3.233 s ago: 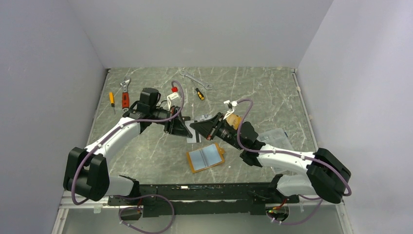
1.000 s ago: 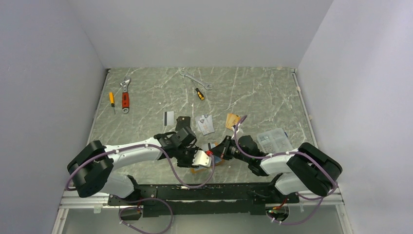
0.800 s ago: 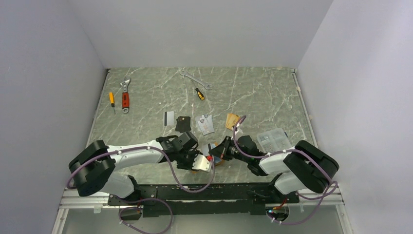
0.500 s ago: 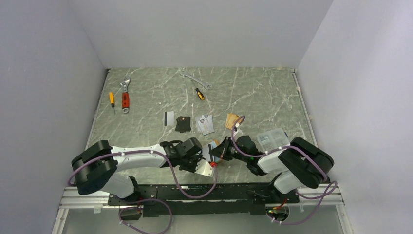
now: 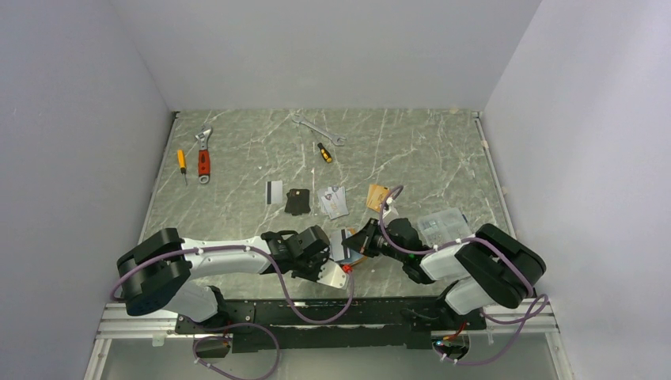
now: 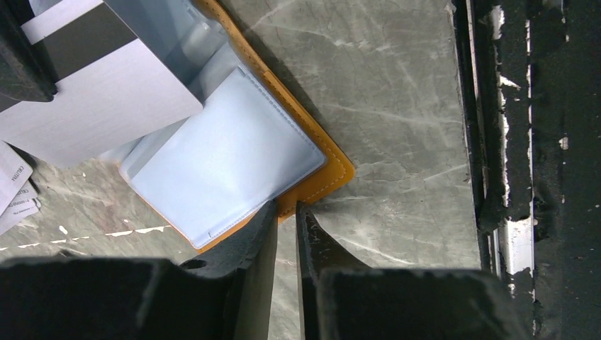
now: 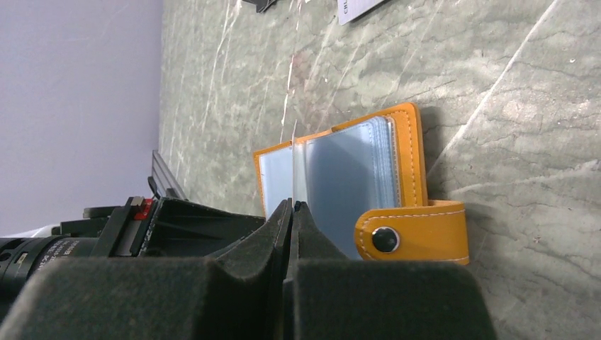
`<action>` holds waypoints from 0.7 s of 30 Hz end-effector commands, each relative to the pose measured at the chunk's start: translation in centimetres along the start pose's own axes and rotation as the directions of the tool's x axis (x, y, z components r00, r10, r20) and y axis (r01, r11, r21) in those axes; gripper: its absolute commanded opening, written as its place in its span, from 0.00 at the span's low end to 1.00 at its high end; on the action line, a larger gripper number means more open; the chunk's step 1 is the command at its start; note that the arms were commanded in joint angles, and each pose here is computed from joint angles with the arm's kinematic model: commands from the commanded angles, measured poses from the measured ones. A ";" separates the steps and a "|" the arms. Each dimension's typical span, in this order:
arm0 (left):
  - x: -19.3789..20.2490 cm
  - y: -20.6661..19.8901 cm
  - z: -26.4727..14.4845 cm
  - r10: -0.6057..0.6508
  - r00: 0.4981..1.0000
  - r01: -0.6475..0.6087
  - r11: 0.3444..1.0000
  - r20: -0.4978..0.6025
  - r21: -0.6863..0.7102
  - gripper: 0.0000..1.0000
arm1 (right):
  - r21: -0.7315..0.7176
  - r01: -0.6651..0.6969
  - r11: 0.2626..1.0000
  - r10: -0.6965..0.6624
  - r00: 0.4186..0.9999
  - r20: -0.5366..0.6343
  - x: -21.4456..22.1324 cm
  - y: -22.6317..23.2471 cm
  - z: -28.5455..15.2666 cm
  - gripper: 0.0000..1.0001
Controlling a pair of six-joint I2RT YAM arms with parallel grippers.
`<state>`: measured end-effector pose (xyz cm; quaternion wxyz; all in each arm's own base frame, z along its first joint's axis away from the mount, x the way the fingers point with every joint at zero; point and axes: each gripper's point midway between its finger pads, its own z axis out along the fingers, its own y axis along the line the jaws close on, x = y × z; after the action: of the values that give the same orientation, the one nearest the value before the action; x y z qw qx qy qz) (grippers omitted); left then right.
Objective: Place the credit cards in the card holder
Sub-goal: Insert the credit card into the card holder.
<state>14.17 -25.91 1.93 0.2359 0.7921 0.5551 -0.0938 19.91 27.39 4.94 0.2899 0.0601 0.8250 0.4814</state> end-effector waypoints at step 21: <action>1.4 -1.9 0.7 -0.016 0.998 0.019 0.998 -0.055 0.063 0.12 | -0.004 0.060 0.998 -0.059 0.995 0.082 -1.5 -0.1 0.1 0.00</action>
<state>13.99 -25.89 1.87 0.2338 0.7934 0.5541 -0.0940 20.67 26.85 4.34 0.3103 0.0640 0.8276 0.4633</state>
